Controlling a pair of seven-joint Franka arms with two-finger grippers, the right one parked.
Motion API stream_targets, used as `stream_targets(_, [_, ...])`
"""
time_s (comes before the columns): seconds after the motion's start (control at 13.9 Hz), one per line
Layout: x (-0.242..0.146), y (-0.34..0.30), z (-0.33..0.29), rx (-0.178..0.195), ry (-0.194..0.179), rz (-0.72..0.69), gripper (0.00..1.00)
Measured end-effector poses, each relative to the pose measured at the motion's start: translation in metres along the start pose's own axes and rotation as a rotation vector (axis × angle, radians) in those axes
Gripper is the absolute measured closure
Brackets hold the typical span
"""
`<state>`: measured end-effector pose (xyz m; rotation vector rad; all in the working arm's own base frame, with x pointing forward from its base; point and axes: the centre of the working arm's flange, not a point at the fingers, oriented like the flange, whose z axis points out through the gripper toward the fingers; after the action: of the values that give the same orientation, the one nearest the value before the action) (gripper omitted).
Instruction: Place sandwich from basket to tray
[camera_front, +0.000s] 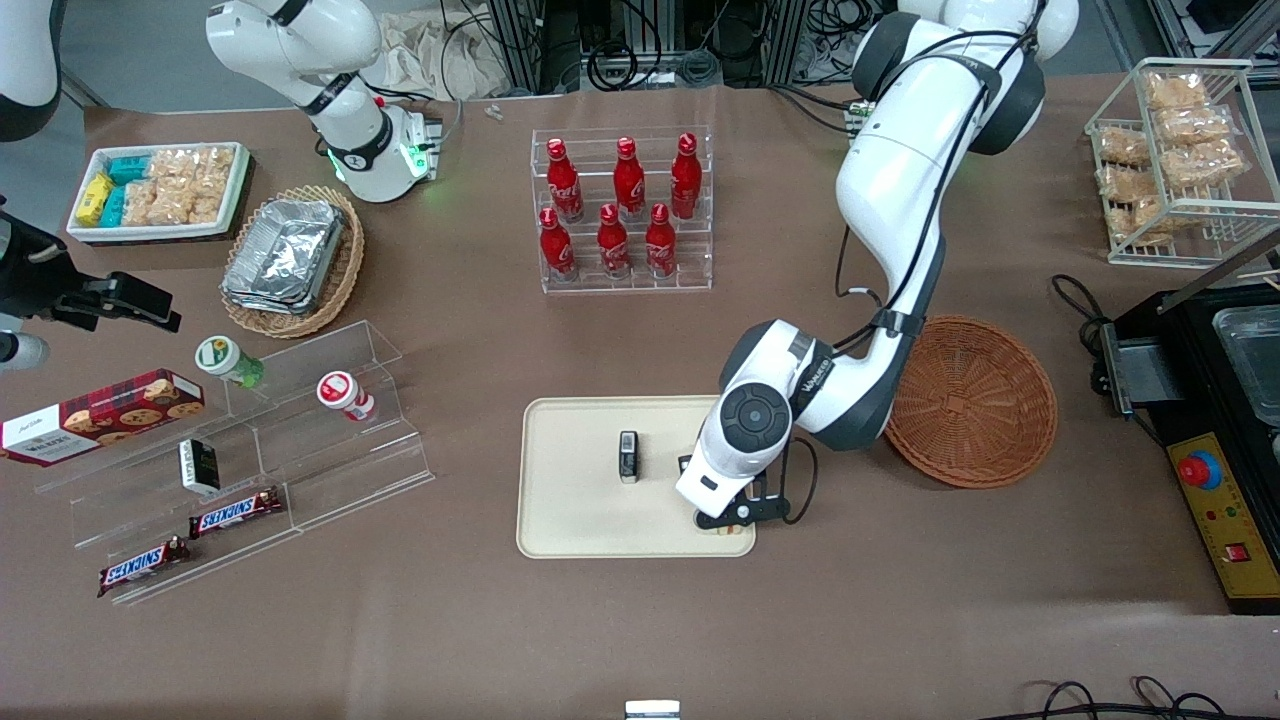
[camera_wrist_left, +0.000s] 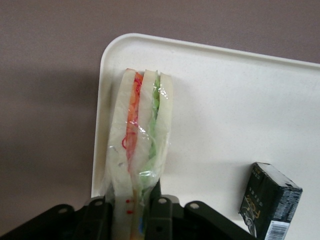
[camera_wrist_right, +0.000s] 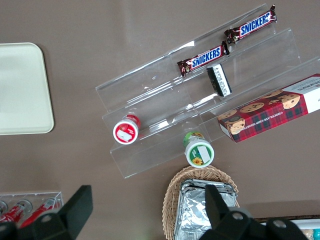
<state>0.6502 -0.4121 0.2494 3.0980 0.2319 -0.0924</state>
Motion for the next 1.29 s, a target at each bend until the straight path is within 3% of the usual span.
stream_targets(0.29, [0.001,0.000,0.000,0.000,0.002,-0.001,0.28])
stream_targets(0.5, [0.007,-0.001,-0.015,-0.013,0.025,-0.007,0.01])
stream_targets(0.65, [0.012,-0.006,-0.044,-0.018,0.044,-0.017,0.00])
stream_targets(0.86, [0.024,-0.046,-0.124,0.043,0.064,-0.073,0.00])
stream_targets(1.01, [0.030,-0.093,-0.184,0.079,0.051,-0.130,0.00])
stream_targets(1.15, [0.035,-0.143,-0.222,0.084,0.044,-0.123,0.00])
stream_targets(1.29, [0.038,-0.196,-0.237,0.064,0.069,-0.065,0.00])
